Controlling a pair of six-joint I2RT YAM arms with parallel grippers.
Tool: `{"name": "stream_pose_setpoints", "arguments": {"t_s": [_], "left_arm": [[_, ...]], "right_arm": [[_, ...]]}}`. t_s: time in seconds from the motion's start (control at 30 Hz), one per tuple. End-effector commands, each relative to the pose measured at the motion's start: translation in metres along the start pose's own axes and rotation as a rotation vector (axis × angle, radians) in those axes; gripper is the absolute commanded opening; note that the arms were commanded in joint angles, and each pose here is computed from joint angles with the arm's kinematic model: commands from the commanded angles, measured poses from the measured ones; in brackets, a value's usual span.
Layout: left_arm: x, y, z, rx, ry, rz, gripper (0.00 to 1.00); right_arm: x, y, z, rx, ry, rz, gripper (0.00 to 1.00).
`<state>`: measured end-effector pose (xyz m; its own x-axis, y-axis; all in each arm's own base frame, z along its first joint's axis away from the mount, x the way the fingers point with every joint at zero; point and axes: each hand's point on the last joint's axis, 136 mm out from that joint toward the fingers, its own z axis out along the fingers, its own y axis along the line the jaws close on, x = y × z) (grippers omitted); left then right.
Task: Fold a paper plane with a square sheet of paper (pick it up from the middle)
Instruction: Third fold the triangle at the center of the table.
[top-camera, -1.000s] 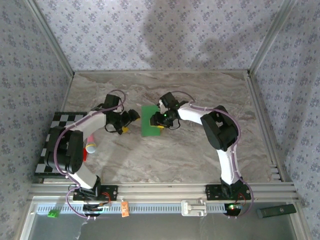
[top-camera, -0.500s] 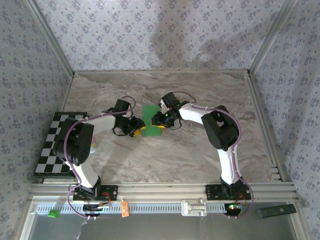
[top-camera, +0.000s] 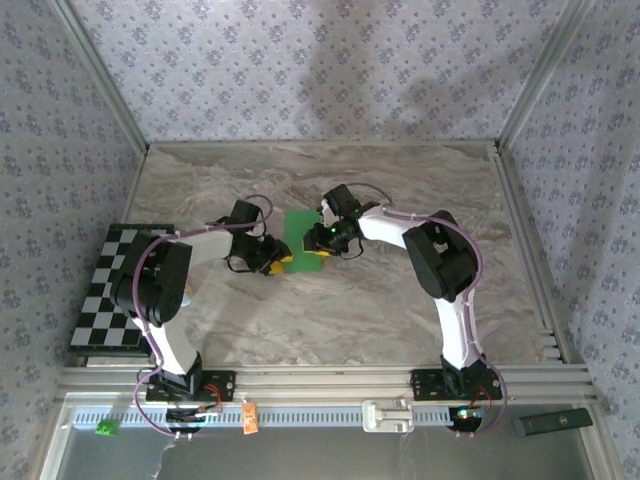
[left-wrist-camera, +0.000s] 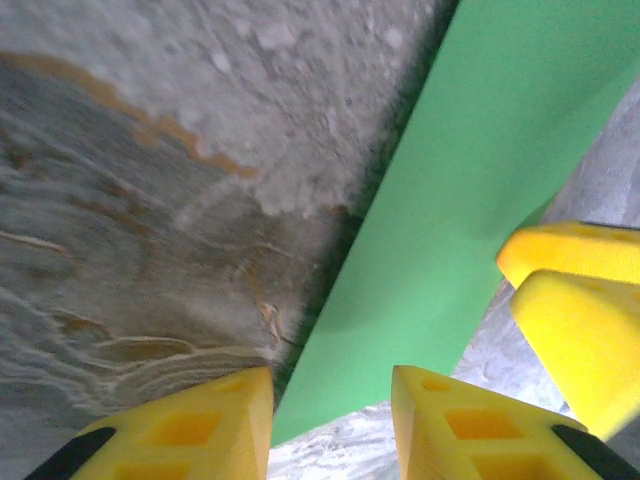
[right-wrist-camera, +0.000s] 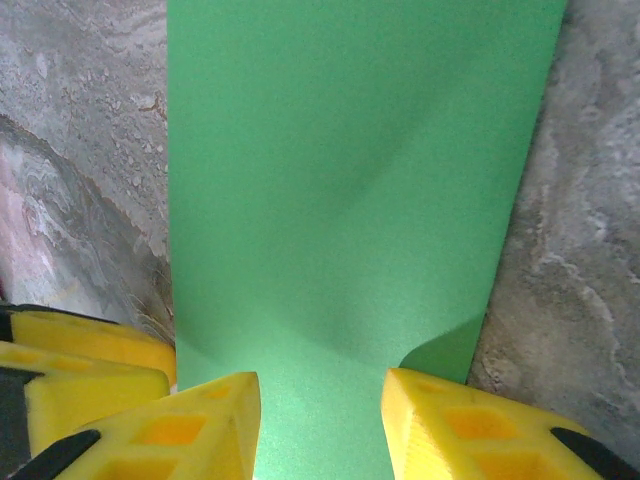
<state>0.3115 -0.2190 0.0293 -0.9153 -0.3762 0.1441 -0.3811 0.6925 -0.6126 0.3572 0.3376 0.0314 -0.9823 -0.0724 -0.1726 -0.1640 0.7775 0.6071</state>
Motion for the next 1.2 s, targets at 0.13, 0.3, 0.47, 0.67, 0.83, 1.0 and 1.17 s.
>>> {"name": "stream_pose_setpoints", "arguments": {"t_s": [0.13,0.3,0.47,0.67,0.83,1.0,1.17], "left_arm": [[0.001,-0.028,-0.010,0.081,0.016,0.078,0.33],[-0.008,-0.028,-0.017,0.098,-0.015,0.077,0.32],[-0.017,-0.033,-0.016,0.130,-0.021,0.072,0.32],[-0.021,-0.030,-0.009,0.124,-0.015,0.058,0.32],[-0.027,-0.023,-0.009,0.099,-0.038,0.040,0.32],[-0.027,-0.021,-0.004,0.113,-0.019,0.028,0.32],[-0.028,-0.035,0.000,0.183,0.005,0.026,0.30]], "right_arm": [[0.020,-0.028,0.008,0.084,0.061,0.064,0.40],[0.020,-0.029,0.008,0.085,0.060,0.066,0.39],[0.019,-0.029,0.008,0.084,0.058,0.065,0.39],[0.020,-0.029,0.007,0.085,0.059,0.065,0.39],[0.020,-0.030,0.008,0.086,0.059,0.067,0.39],[0.020,-0.030,0.008,0.087,0.059,0.066,0.39],[0.021,-0.031,0.009,0.089,0.061,0.066,0.38]]}}
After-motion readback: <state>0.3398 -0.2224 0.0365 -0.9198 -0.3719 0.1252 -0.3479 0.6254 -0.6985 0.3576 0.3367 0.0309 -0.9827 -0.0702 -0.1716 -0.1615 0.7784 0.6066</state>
